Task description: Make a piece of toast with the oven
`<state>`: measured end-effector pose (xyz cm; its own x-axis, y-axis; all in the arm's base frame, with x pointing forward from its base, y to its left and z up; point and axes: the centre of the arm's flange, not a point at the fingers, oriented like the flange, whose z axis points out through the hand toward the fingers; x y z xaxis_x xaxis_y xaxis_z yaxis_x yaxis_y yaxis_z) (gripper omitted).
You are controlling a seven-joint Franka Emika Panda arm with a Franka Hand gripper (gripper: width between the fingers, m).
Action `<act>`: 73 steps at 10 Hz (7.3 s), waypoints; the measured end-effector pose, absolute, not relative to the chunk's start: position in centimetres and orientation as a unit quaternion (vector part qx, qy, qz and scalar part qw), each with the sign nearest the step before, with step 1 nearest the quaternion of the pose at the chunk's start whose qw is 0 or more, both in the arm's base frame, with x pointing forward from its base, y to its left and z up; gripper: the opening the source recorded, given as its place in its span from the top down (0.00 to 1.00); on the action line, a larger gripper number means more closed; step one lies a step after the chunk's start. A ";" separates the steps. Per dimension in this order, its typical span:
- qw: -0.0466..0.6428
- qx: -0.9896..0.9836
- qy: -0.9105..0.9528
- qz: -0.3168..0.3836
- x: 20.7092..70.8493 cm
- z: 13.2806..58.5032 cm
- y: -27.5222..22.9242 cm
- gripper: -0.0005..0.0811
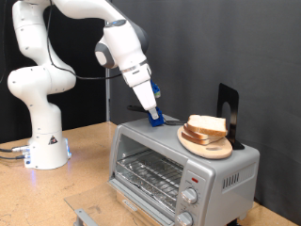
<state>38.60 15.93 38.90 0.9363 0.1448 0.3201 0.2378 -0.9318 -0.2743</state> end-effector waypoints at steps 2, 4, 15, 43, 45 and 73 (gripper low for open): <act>0.163 -0.971 -0.098 -0.148 38.8 38.8 16.2 0.16; 0.167 -0.970 -0.096 -0.146 39.3 38.7 16.5 0.16; 0.164 -0.974 -0.114 -0.109 38.8 37.4 17.7 0.16; 0.214 -0.965 -0.124 -0.086 41.9 39.2 17.0 0.16; 0.222 -0.961 -0.137 -0.087 40.7 41.0 17.4 0.16; 0.143 -0.976 -0.116 -0.114 38.2 37.9 14.6 0.55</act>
